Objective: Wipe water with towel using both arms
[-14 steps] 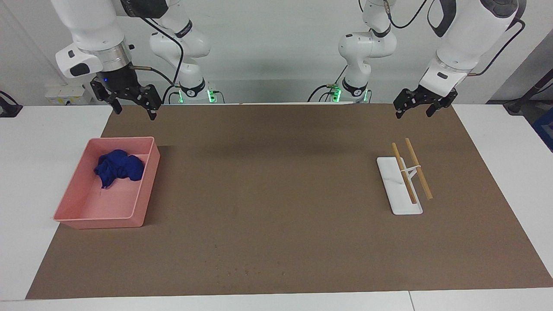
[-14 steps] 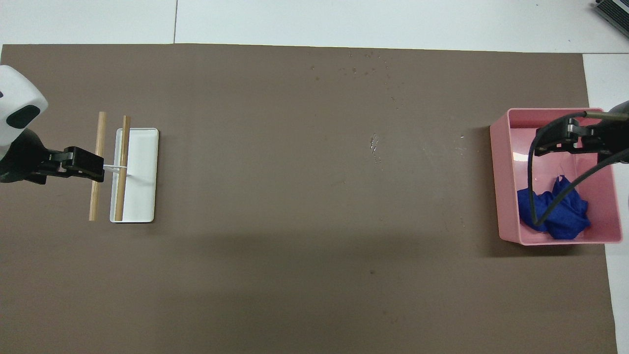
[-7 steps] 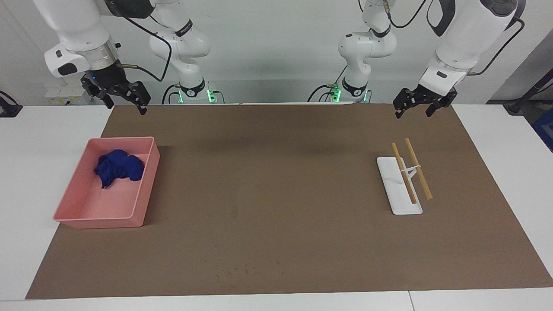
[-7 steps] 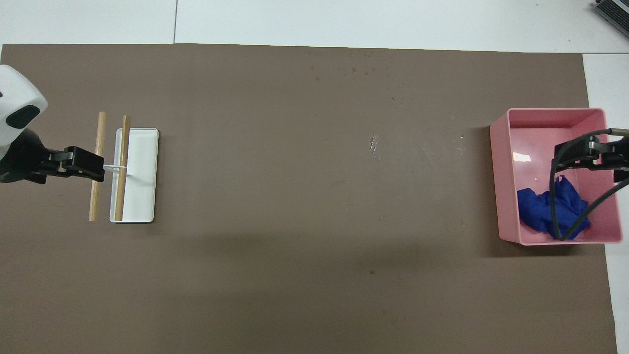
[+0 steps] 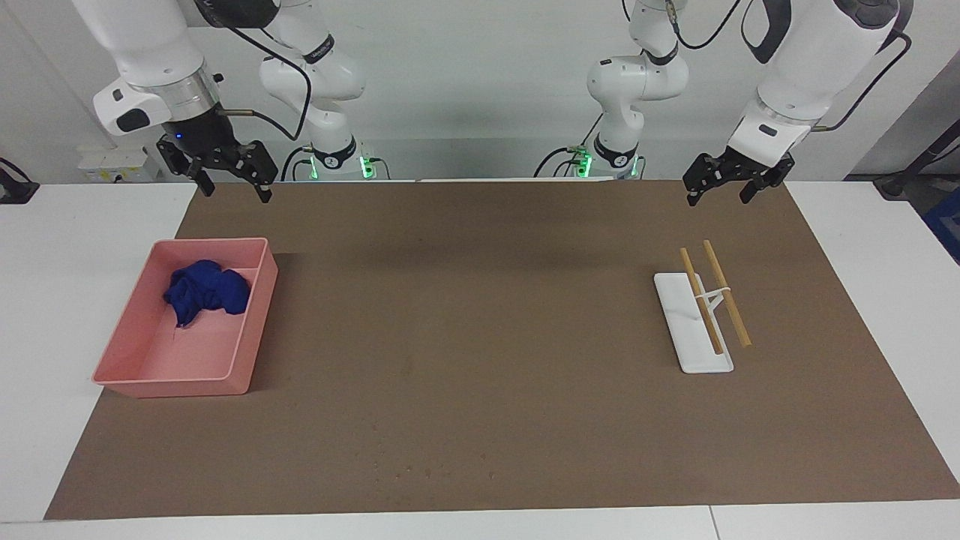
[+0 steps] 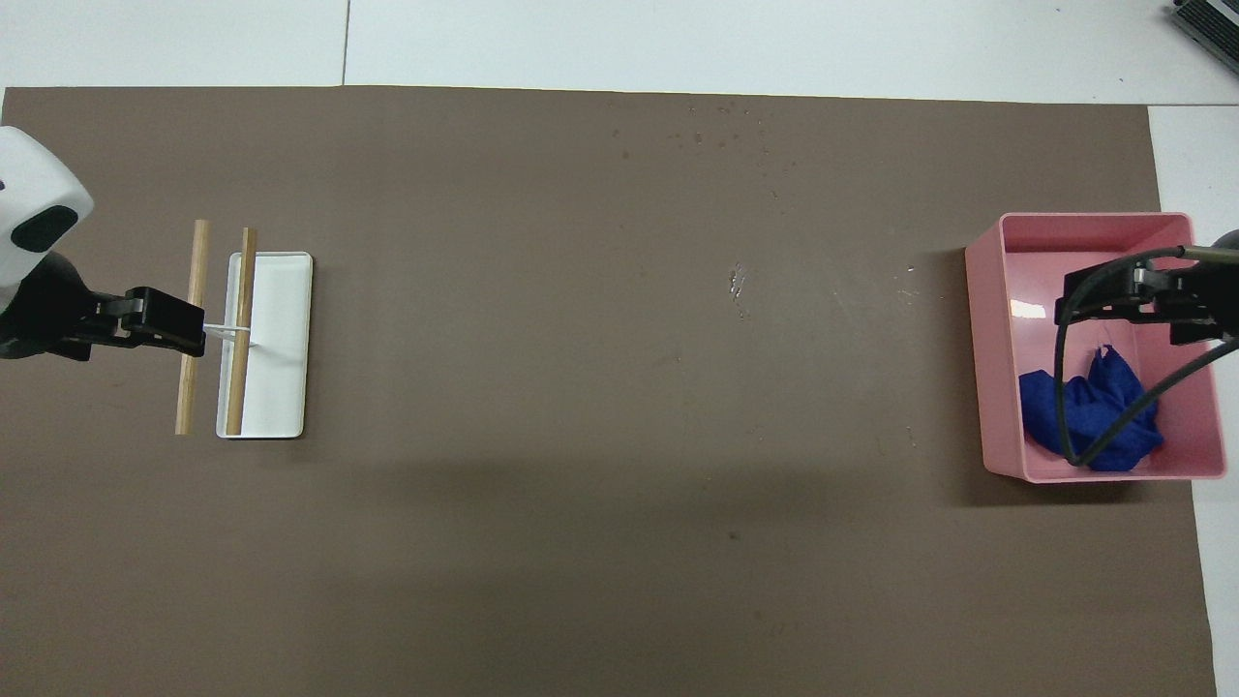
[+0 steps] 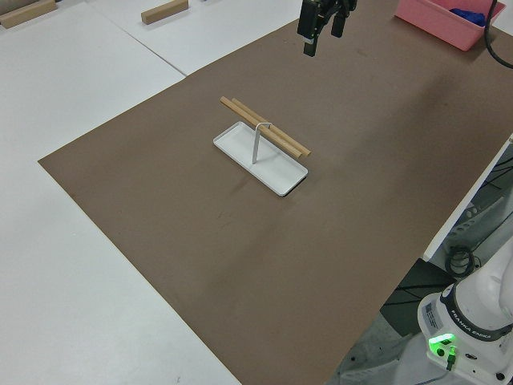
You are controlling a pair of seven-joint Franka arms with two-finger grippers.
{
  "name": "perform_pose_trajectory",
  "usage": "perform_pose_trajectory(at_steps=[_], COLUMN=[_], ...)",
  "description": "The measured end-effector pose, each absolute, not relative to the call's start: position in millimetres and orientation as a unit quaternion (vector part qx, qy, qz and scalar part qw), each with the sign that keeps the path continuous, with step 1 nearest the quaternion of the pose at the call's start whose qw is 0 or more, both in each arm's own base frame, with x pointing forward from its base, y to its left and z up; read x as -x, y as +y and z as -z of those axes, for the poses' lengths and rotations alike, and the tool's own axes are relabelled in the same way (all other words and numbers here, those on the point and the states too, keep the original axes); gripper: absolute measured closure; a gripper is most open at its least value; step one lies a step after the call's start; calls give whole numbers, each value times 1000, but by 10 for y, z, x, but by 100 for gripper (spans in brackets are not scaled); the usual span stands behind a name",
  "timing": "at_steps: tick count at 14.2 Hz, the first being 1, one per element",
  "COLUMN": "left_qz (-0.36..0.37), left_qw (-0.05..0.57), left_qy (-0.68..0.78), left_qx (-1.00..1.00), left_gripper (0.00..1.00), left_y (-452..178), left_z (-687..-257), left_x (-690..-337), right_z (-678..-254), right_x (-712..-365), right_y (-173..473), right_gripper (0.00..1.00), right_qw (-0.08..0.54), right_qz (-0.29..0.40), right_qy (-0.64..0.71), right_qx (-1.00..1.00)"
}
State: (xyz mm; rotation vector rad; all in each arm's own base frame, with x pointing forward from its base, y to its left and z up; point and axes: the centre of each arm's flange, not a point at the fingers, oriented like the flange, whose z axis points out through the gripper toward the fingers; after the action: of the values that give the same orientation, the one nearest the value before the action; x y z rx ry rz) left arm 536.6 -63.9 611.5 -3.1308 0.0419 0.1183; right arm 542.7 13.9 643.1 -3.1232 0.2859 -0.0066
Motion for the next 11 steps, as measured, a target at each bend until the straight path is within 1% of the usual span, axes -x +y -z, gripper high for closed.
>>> perform_pose_trajectory(at_steps=[11], left_qz=[-30], left_qw=[3], left_qy=[13], left_qx=[999], left_gripper=[0], left_y=[-640], left_z=[-6128], left_x=[-5382], right_z=[-6380], right_x=[-5422], right_y=[192], right_gripper=[0], right_qw=[1], right_qz=[-4], right_qy=[86], right_qx=[996])
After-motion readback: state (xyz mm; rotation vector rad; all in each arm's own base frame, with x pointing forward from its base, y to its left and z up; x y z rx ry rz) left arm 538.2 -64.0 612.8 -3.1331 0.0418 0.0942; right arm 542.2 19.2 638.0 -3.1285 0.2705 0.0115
